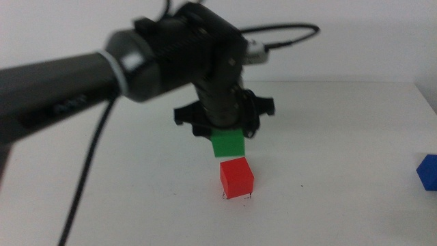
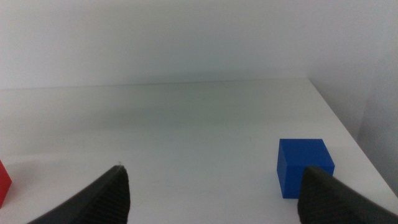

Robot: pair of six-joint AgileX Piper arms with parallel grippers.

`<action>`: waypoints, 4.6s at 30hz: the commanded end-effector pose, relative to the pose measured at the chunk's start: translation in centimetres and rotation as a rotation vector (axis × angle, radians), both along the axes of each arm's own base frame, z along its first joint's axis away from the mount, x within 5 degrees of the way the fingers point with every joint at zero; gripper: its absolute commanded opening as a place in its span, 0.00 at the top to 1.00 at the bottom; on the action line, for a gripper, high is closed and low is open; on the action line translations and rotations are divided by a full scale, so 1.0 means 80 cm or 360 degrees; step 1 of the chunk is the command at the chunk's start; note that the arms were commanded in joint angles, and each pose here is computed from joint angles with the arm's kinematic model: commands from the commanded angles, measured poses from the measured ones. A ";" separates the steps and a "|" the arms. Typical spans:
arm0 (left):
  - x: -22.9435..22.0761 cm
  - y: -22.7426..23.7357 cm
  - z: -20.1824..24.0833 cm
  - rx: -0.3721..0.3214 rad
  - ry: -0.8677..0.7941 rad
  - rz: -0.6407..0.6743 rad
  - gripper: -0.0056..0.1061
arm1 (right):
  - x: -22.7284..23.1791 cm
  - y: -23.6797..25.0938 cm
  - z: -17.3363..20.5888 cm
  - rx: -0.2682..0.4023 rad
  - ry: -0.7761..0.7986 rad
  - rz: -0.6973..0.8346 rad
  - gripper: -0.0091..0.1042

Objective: Stack red cubes first, then green, then blue cubes in a specific spot.

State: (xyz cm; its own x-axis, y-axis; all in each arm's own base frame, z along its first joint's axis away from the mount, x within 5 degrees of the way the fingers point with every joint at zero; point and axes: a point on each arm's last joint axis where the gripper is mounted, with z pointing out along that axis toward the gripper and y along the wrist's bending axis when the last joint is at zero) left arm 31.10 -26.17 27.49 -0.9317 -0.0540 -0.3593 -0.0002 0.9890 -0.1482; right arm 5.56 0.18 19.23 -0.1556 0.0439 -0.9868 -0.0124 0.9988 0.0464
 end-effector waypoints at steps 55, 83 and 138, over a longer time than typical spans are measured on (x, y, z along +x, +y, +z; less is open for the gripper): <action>-0.173 0.128 0.180 -0.0041 -0.0577 -0.0826 0.11 | 0.000 0.000 0.000 -0.0022 -0.0019 0.0002 0.10; -0.285 0.234 0.193 -0.0242 -0.1025 -0.0908 0.11 | 0.000 0.000 0.000 -0.0022 -0.0019 0.0002 0.10; -0.285 0.238 0.194 -0.0196 -0.1061 -0.0896 0.11 | 0.334 -0.109 0.037 -0.0014 0.1818 -0.0265 0.10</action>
